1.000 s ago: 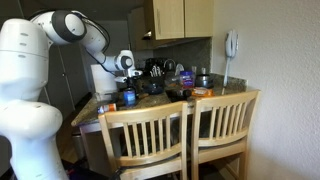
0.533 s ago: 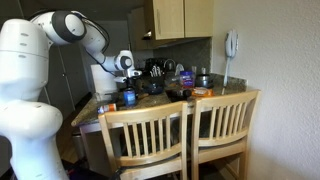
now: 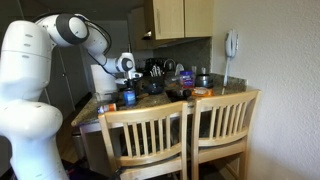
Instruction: Move the wooden spoon to the right
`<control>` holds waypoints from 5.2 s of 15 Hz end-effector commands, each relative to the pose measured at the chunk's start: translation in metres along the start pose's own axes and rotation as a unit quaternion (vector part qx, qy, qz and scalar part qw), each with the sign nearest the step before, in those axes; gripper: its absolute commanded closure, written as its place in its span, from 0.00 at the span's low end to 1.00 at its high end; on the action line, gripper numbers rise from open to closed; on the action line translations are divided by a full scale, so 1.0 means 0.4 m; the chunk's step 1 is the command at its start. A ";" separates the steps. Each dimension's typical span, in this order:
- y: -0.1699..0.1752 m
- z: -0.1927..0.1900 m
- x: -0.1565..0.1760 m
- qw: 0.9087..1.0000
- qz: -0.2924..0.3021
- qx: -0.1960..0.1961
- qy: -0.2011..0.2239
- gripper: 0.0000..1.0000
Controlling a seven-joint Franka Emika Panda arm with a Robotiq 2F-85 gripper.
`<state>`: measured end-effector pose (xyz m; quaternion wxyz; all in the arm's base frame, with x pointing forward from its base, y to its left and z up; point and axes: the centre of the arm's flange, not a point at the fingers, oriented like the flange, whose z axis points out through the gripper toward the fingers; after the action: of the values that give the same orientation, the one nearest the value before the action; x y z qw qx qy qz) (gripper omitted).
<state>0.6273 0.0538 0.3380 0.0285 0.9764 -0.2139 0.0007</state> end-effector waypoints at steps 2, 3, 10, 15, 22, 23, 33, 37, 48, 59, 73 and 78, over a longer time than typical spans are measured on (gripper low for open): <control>0.001 -0.005 0.003 1.000 0.000 0.005 0.001 0.40; -0.001 -0.008 0.003 1.000 -0.002 0.006 0.001 0.47; -0.002 -0.017 0.010 1.000 -0.002 0.009 0.006 0.97; 0.009 -0.056 0.011 1.000 0.003 0.015 0.018 0.94; 0.053 -0.345 -0.019 0.990 0.015 0.022 0.135 0.94; 0.060 -0.383 -0.023 0.988 0.017 0.022 0.150 0.94; 0.298 -0.566 0.073 0.963 0.224 0.010 0.150 0.94; 0.406 -0.510 0.131 0.932 0.337 -0.005 0.135 0.94; 0.458 -0.330 0.257 0.886 0.415 0.043 0.200 0.94; 0.449 -0.215 0.241 0.950 0.313 -0.002 0.018 0.94; 0.387 -0.247 0.192 0.948 0.310 0.010 0.072 0.00; 0.328 -0.383 0.165 0.951 0.252 0.061 0.166 0.00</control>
<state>0.6539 -0.1037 0.4756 0.0252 0.8590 -0.4882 0.1520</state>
